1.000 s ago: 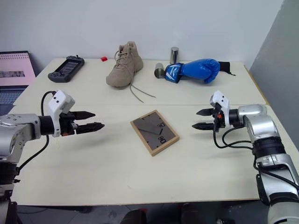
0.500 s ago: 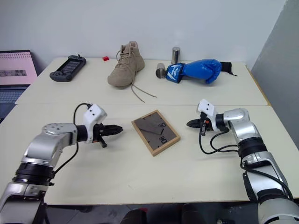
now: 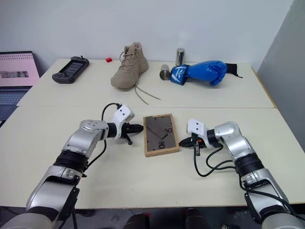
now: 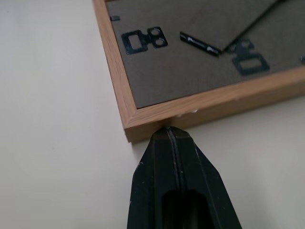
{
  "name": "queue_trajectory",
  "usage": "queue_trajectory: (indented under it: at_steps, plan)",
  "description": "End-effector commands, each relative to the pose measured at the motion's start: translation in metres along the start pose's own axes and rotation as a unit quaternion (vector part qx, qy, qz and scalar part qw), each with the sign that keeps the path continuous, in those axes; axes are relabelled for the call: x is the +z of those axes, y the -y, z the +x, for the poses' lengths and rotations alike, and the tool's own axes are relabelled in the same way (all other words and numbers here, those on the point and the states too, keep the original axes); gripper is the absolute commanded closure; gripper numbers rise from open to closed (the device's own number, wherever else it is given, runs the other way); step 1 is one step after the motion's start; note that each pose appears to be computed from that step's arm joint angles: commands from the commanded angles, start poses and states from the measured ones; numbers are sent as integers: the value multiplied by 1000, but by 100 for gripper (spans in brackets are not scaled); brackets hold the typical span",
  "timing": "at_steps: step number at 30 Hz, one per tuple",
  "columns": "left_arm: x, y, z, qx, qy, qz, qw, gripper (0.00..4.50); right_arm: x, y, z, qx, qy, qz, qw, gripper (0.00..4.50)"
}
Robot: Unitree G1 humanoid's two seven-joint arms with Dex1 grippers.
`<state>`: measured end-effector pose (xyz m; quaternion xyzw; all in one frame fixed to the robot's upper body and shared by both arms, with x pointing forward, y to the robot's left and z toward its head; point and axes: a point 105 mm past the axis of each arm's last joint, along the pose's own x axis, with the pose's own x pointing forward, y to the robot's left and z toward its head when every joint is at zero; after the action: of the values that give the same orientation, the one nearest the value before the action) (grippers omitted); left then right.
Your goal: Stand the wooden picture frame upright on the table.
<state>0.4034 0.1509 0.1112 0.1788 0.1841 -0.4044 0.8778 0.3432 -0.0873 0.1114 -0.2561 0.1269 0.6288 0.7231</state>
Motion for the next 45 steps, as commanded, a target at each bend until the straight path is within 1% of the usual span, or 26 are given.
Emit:
queue_trajectory:
  at_steps: [1,5,12,14,16,18,19,22,27,28,29,33,34,37,39,42,45]
  plan:
    - [16,-3,3,-1,17,29,999,447,18,-6,-2,8,33,-3,999,450]
    - [11,-5,-1,-2,6,35,999,447,14,-3,-6,-9,20,3,1000,450]
    - [-1,-4,-21,-17,-15,52,998,447,3,19,-17,-78,-2,6,997,450]
    - [-1,0,-28,-25,-13,48,998,447,1,28,-17,-109,-11,2,994,450]
    - [4,2,-36,-30,11,24,999,447,-1,31,-16,-115,-17,-1,993,450]
    - [4,3,-42,-37,20,-11,999,410,-2,32,-15,-115,-19,-4,993,450]
    - [-1,2,-46,-40,16,-33,999,404,-3,32,-13,-116,-20,-5,993,450]
    - [-8,-3,-55,-46,14,-100,994,340,-5,36,-8,-122,-21,-5,992,450]
    - [-1,3,-62,-93,31,-196,976,240,-7,40,-7,-130,-24,-7,991,450]
    - [1,5,-64,-106,33,-214,970,212,-7,40,-7,-131,-26,-8,991,450]
    - [0,3,-63,-101,32,-226,968,196,-7,41,-8,-132,-26,-9,991,450]
    - [2,2,-60,-105,36,-263,958,106,-7,42,-9,-135,-27,-10,990,450]
    - [2,2,-60,-107,37,-269,956,95,-7,41,-9,-136,-27,-10,990,450]
    - [1,7,-58,-123,33,-287,949,17,-10,39,-8,-134,-31,-13,990,450]
    - [-1,10,-58,-130,29,-299,945,1,-11,37,-7,-132,-33,-14,991,450]
    - [-8,10,-55,-123,6,-317,940,1,-12,37,-7,-132,-34,-14,991,450]
    - [-15,19,-53,-143,-41,-390,909,1,-11,37,-6,-133,-33,-14,990,450]
